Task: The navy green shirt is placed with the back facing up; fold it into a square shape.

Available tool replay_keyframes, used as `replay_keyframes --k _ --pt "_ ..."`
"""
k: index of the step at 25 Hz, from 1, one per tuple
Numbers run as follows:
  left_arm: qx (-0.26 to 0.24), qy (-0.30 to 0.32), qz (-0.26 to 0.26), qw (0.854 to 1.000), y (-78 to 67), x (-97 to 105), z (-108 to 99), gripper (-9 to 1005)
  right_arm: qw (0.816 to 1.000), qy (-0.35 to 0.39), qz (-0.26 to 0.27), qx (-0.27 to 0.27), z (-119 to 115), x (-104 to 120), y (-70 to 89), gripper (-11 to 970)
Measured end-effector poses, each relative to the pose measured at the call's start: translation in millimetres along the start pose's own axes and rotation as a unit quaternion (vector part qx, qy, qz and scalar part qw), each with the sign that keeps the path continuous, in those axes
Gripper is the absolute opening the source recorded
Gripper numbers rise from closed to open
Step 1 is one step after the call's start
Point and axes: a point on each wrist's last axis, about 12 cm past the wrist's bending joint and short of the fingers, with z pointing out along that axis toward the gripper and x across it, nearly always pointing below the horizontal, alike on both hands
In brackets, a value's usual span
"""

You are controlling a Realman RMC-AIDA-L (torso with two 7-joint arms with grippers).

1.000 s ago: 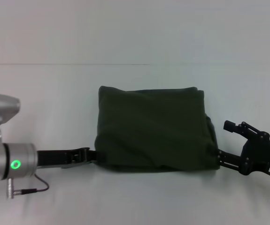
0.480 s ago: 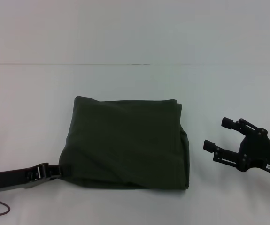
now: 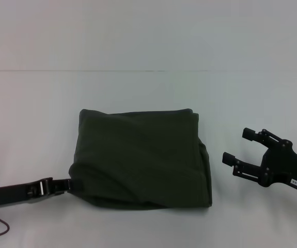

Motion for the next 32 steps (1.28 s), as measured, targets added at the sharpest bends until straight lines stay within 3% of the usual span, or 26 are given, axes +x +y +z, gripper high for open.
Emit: replay_keyframes --k 4,8,10,13,15,20,26,29,32 --pt "0.013 -0.016 0.038 0.999 -1.3 -3.2 -12.8 93 1.0 0.0 -0.001 0.001 -0.1 0.1 -0.1 927" --pt "-0.004 -0.032 0.081 0.996 2.0 -9.7 -32.4 312 1.0 0.0 0.0 0.002 -0.4 0.3 -0.2 927" --pt "-0.016 -0.047 0.126 0.991 2.9 -14.7 -44.1 411 1.0 -0.003 0.0 0.004 -0.5 -0.4 -0.7 927" --pt "-0.019 -0.073 0.241 0.967 -1.1 -19.3 -55.2 560 1.0 -0.016 -0.01 -0.007 1.2 -4.6 0.8 927" --pt "-0.009 -0.101 0.297 0.949 -5.6 -18.5 -55.6 603 0.999 -0.023 -0.019 -0.025 4.0 -7.8 4.1 927" --pt "0.044 -0.131 0.408 0.903 -18.7 7.9 -44.6 709 0.997 -0.03 -0.033 -0.07 3.6 -4.9 19.0 927" --pt "0.047 -0.136 0.447 0.883 -16.1 50.6 -38.7 864 0.998 -0.028 -0.029 -0.051 -14.2 21.0 38.9 927" --pt "0.042 -0.134 0.439 0.887 -13.3 63.2 -35.1 969 0.999 -0.018 -0.014 -0.037 -22.5 33.0 46.3 927" --pt "0.041 -0.12 0.431 0.893 -9.4 70.8 -29.3 948 1.0 -0.011 -0.014 -0.022 -27.2 41.2 51.1 927"
